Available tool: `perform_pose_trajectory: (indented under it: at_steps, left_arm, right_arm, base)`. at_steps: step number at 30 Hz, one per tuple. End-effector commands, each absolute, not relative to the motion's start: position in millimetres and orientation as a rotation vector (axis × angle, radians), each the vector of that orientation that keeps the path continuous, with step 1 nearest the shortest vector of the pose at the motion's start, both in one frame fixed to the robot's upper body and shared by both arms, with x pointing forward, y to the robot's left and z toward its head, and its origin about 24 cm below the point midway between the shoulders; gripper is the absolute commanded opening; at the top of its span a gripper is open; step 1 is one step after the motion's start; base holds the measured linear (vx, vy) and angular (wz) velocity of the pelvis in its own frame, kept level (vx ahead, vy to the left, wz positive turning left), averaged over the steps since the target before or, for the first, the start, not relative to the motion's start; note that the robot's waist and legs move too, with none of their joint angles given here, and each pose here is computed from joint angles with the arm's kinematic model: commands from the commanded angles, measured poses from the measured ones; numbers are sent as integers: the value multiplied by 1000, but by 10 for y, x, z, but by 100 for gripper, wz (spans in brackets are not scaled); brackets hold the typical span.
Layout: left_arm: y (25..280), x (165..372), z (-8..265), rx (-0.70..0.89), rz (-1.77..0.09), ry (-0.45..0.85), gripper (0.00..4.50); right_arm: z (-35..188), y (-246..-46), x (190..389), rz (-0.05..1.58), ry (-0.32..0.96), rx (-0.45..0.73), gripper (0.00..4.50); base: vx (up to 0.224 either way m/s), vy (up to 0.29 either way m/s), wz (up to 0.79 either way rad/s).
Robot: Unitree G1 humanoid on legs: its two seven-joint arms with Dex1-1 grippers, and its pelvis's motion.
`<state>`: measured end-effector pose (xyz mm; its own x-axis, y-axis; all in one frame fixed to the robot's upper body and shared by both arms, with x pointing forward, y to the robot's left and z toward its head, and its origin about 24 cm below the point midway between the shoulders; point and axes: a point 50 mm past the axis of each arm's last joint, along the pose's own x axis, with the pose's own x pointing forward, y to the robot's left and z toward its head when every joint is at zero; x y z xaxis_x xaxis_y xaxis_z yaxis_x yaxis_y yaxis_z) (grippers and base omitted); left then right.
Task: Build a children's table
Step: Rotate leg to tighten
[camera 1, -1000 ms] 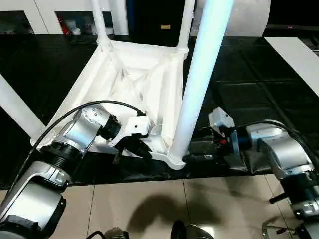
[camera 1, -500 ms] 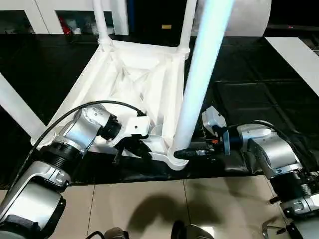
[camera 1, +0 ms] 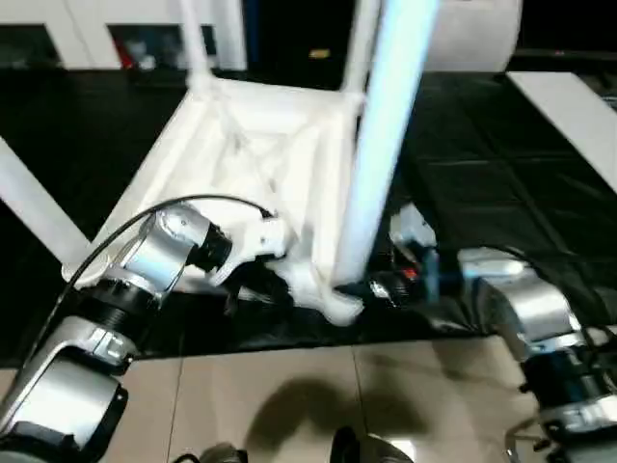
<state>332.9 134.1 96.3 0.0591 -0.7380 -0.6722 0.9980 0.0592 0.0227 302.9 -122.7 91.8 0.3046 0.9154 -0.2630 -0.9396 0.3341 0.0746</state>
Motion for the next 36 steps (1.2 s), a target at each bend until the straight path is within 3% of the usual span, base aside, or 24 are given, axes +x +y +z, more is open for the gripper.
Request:
perform_pose_trajectory:
  at_steps: [1, 7, 10, 12, 13, 14, 17, 18, 22, 23, 29, 31, 33, 36]
  left_arm:
    - [942, 3353, 1034, 494, -1423, 477, 0]
    - [714, 3490, 1078, 422, -1242, 445, 0]
    - [513, 3563, 1124, 374, -1128, 407, 0]
    - [494, 3572, 1130, 369, -1111, 403, 0]
    - [473, 3589, 1133, 375, -1082, 396, 0]
    - [471, 3596, 1132, 375, -1073, 394, 0]
    - [498, 3611, 1131, 390, -1064, 387, 0]
    - [531, 3606, 1126, 395, -1077, 385, 0]
    - [602, 3575, 1089, 419, -1124, 388, 0]
    - [618, 3568, 1079, 422, -1128, 393, 0]
    - [773, 3528, 1042, 448, -1187, 414, 0]
    - [866, 3500, 1015, 480, -1243, 425, 0]
    - [886, 3497, 1007, 482, -1248, 433, 0]
    - [1041, 3436, 957, 559, -1346, 469, 0]
  right_arm:
    - [915, -965, 3043, 1160, 273, -51, 198]
    - [871, -779, 3168, 897, 294, -24, 196]
    - [841, -605, 3294, 659, 303, 52, 195]
    - [845, -581, 3306, 633, 300, 68, 195]
    - [862, -564, 3340, 555, 281, 104, 249]
    - [870, -557, 3349, 541, 271, 123, 249]
    - [897, -565, 3357, 526, 239, 139, 270]
    - [913, -590, 3350, 534, 221, 139, 300]
    - [928, -689, 3329, 557, 183, 104, 320]
    - [935, -713, 3321, 567, 171, 100, 345]
    - [921, -947, 3171, 723, 144, 35, 396]
    - [953, -1128, 3091, 806, 132, 34, 409]
    - [955, -1159, 3074, 825, 136, 28, 421]
    - [968, -1487, 2980, 934, 162, -75, 446]
  base:
    - [0, 0, 0]
    - [0, 0, 0]
    - [0, 0, 0]
    - [0, 0, 0]
    - [0, 0, 0]
    - [0, 0, 0]
    - [0, 0, 0]
    - [0, 0, 0]
    - [0, 0, 0]
    - [42, -54, 0]
    - [0, 0, 0]
    - [0, 0, 0]
    - [0, 0, 0]
    - [0, 0, 0]
